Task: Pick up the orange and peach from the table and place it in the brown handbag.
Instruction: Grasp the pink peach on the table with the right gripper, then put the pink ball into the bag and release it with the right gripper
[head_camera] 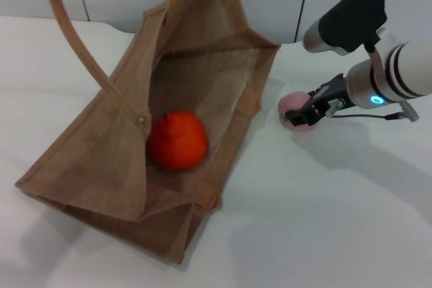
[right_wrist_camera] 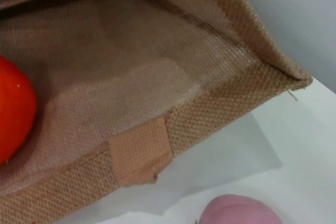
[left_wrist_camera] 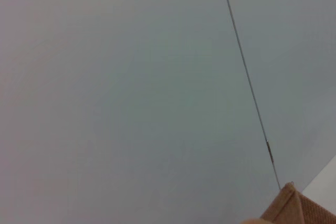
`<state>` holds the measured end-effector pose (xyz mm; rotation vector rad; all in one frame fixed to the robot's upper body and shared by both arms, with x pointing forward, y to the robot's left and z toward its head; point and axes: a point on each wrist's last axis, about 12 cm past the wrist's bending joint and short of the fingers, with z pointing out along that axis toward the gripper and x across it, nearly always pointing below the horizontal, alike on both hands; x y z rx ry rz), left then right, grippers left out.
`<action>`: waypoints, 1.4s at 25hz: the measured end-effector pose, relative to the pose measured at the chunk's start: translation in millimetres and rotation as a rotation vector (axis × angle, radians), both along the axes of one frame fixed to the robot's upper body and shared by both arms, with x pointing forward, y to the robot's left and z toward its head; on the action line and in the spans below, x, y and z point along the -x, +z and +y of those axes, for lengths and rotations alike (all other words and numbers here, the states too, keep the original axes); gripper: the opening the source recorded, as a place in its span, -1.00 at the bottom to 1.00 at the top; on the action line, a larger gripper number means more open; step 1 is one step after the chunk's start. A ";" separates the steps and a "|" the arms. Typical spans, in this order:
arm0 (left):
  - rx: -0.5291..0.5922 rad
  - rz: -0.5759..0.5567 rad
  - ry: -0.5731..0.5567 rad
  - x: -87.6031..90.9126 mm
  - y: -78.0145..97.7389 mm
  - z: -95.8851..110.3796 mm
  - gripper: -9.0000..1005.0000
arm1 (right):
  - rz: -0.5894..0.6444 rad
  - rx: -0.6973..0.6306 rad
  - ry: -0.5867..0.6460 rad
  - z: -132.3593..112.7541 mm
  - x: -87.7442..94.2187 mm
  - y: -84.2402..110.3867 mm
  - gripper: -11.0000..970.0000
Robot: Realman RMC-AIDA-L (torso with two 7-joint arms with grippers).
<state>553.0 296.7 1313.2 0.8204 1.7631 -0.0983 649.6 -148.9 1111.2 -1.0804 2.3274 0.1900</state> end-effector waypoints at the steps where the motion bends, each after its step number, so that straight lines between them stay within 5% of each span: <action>1: 0.000 0.000 0.000 0.0 0.0 0.0 -0.80 | 0.000 0.000 0.000 0.1 0.0 0.0 0.24; 10: -0.003 0.001 -0.002 -0.6 -0.7 0.2 -0.79 | -0.020 -0.031 0.031 8.3 2.5 14.3 0.11; 19: -0.009 -0.004 0.004 -1.0 -1.1 2.1 -0.77 | -0.142 -0.073 0.057 5.8 21.1 78.0 0.00; 25: -0.003 -0.005 0.000 -4.5 -0.5 0.9 -0.75 | -0.212 -0.110 0.117 17.9 57.1 118.3 -0.02; 30: -0.009 -0.029 -0.043 -9.7 7.0 -12.6 -0.74 | -0.209 -0.158 0.235 51.4 78.8 119.4 -0.02; 35: -0.019 -0.052 -0.111 -12.1 15.3 -33.3 -0.73 | -0.198 -0.165 0.274 71.3 70.5 97.4 -0.04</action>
